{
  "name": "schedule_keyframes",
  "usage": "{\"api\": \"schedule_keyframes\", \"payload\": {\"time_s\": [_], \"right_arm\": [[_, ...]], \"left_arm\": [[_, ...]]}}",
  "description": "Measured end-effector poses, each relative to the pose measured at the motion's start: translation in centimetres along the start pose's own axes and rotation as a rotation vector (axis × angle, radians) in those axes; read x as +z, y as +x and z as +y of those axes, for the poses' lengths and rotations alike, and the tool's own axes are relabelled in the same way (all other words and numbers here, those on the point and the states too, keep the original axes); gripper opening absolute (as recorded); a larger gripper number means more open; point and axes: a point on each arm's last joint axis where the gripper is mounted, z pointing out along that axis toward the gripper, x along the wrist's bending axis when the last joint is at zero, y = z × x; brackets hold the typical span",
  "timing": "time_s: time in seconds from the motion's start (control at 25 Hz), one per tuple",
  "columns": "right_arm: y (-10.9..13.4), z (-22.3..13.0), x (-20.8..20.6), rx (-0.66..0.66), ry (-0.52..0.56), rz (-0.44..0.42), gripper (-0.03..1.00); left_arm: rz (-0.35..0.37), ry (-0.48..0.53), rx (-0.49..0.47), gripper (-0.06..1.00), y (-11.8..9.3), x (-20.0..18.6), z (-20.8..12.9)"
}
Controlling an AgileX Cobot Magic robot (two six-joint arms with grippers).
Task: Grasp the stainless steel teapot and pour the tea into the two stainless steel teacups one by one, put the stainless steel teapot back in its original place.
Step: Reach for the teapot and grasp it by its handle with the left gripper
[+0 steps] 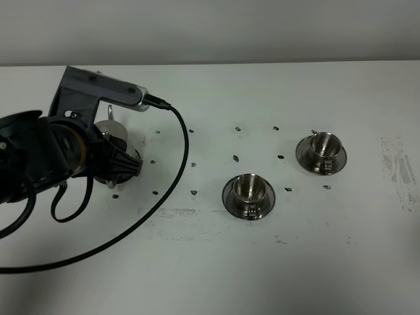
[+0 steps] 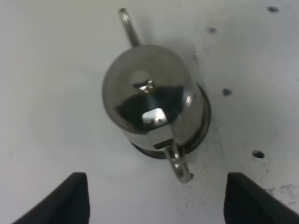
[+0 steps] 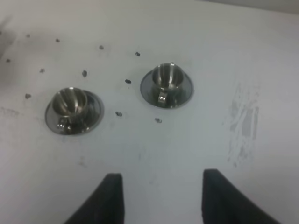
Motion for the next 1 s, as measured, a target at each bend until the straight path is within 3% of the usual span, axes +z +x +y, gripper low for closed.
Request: {"api": "schedule_keyframes", "payload": {"time_s": [0.32, 0.6, 1.0], "right_arm": [[0.1, -3.4, 1.2, 0.014, 0.063, -0.002, 0.40], [-0.1, -5.2, 0.6, 0.010, 0.047, -0.077, 0.39], [0.2, -7.8, 0.5, 0.007, 0.042, -0.088, 0.39]], "left_arm": [[-0.029, -0.054, -0.069, 0.59, 0.0, 0.6, -2.8], [-0.030, -0.084, -0.074, 0.59, 0.0, 0.6, -2.8], [-0.025, -0.093, -0.056, 0.59, 0.1, 0.6, -2.7]]}}
